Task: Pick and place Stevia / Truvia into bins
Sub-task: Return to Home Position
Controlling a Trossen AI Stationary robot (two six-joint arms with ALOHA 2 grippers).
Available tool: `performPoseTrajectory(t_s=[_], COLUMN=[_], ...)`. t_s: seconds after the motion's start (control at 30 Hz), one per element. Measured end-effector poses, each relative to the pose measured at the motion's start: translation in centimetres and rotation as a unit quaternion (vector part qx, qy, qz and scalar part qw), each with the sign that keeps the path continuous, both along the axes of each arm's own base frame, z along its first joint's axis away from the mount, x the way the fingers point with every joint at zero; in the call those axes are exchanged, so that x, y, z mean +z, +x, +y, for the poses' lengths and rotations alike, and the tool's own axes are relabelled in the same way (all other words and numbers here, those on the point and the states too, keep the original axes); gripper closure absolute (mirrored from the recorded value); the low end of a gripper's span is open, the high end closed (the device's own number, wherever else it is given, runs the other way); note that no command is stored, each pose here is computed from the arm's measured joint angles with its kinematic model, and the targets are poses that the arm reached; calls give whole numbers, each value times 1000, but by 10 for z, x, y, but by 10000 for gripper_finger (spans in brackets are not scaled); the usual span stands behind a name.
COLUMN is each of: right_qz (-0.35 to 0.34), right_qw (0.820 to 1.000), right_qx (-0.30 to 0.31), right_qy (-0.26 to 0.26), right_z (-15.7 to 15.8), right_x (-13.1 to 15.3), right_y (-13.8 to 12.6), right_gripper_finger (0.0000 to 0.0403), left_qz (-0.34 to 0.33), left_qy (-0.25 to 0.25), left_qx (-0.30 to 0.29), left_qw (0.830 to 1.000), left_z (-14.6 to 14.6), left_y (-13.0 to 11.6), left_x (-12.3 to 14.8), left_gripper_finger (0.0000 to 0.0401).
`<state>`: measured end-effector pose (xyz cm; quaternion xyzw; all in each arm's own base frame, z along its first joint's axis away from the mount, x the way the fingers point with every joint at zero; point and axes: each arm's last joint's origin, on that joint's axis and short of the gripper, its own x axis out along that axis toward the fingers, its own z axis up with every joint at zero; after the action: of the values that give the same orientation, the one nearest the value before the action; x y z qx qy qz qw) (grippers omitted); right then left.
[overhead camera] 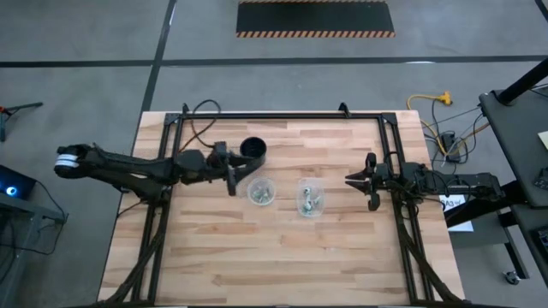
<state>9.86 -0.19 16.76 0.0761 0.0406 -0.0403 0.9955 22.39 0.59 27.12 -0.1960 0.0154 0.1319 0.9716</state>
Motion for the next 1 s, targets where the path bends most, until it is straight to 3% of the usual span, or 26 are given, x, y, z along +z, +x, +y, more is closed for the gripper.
performPoseTrajectory(t_s=[0.53, 1.0], right_qz=[0, 0], right_qw=[1000, 1000], right_qx=[-1, -1], right_qy=[0, 0], right_z=[0, 0], right_x=[0, 0], right_y=[0, 0], right_gripper_finger=[335, 335], left_qz=[-106, -144], left_qy=[-15, 10], left_qx=[4, 16], left_qw=[994, 989], left_z=[1, 2], left_y=[-88, -118], left_x=[-28, -73], left_gripper_finger=[239, 239])
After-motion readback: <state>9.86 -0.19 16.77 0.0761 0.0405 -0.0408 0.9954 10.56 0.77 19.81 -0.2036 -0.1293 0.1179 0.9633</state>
